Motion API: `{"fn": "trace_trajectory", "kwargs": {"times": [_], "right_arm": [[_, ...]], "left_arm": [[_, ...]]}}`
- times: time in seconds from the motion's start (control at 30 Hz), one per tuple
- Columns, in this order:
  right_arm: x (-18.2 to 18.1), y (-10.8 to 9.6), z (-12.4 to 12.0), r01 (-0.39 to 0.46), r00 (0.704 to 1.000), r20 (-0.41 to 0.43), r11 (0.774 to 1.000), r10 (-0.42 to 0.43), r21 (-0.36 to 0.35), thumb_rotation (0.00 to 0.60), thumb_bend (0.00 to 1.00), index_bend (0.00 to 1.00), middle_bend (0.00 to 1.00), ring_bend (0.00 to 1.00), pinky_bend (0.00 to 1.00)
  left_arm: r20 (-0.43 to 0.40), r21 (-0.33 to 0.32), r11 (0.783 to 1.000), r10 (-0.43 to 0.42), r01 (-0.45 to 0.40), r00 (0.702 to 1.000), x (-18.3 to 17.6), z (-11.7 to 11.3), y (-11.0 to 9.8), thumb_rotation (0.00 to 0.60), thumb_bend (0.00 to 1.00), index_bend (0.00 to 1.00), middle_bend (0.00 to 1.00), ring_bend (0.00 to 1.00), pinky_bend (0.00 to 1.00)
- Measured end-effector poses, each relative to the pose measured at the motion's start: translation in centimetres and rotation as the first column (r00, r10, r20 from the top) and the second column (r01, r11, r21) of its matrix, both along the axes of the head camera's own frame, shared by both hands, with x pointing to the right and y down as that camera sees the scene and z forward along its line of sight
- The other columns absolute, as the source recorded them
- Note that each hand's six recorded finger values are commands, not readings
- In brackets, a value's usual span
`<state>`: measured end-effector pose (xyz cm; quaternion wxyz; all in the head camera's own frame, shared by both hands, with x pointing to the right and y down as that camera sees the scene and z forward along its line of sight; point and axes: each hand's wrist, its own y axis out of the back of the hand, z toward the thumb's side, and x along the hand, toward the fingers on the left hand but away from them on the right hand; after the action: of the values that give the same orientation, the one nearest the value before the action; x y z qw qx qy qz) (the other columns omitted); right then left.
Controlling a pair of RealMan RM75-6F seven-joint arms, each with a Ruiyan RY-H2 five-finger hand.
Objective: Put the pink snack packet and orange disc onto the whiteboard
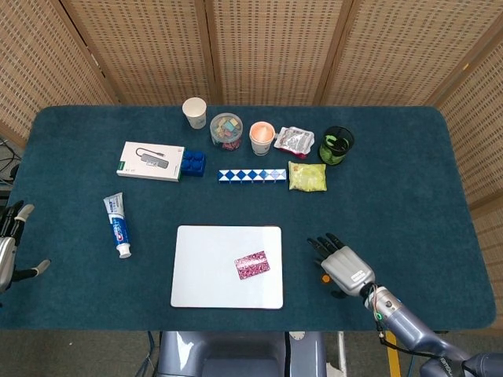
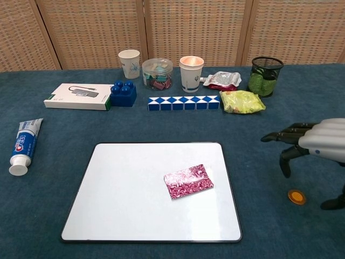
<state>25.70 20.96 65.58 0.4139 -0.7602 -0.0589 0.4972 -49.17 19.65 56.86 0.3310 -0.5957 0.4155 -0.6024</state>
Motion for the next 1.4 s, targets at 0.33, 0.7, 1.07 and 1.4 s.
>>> {"fn": "trace_trajectory", "kwargs": {"times": [0.33, 0.7, 1.07, 1.4], "right_arm": [[0.5, 1.2, 2.1, 0.007, 1.0, 0.007, 1.0, -0.007, -0.027, 0.6, 0.26, 0.38, 0.0, 0.0, 0.0], [0.6, 0.8, 3.2, -0.018, 1.0, -0.007, 1.0, 0.018, -0.016, 0.6, 0.27, 0.37, 0.0, 0.0, 0.0], [1.8, 0.7, 4.1, -0.049, 0.998, -0.032, 0.999, 0.049, -0.023, 0.6, 0.34, 0.39, 0.0, 0.0, 0.0], [1.5, 1.0, 4.2, -0.051, 0.999, -0.013, 0.998, 0.051, -0.03, 0.6, 0.34, 0.4, 0.0, 0.0, 0.0]], "left_arm": [[0.001, 0.001, 1.0, -0.006, 0.006, 1.0, -0.1, 0.0, 0.0, 0.6, 0.0, 0.0, 0.0, 0.0, 0.0], [0.002, -0.004, 1.0, -0.005, 0.005, 1.0, -0.1, 0.2, 0.0, 0.6, 0.0, 0.0, 0.0, 0.0, 0.0], [0.004, -0.007, 1.0, -0.003, 0.003, 1.0, 0.0, 0.2, 0.0, 0.6, 0.0, 0.0, 0.0, 0.0, 0.0], [0.005, -0.008, 1.0, -0.003, 0.003, 1.0, 0.0, 0.3, 0.0, 0.6, 0.0, 0.0, 0.0, 0.0, 0.0]]}}
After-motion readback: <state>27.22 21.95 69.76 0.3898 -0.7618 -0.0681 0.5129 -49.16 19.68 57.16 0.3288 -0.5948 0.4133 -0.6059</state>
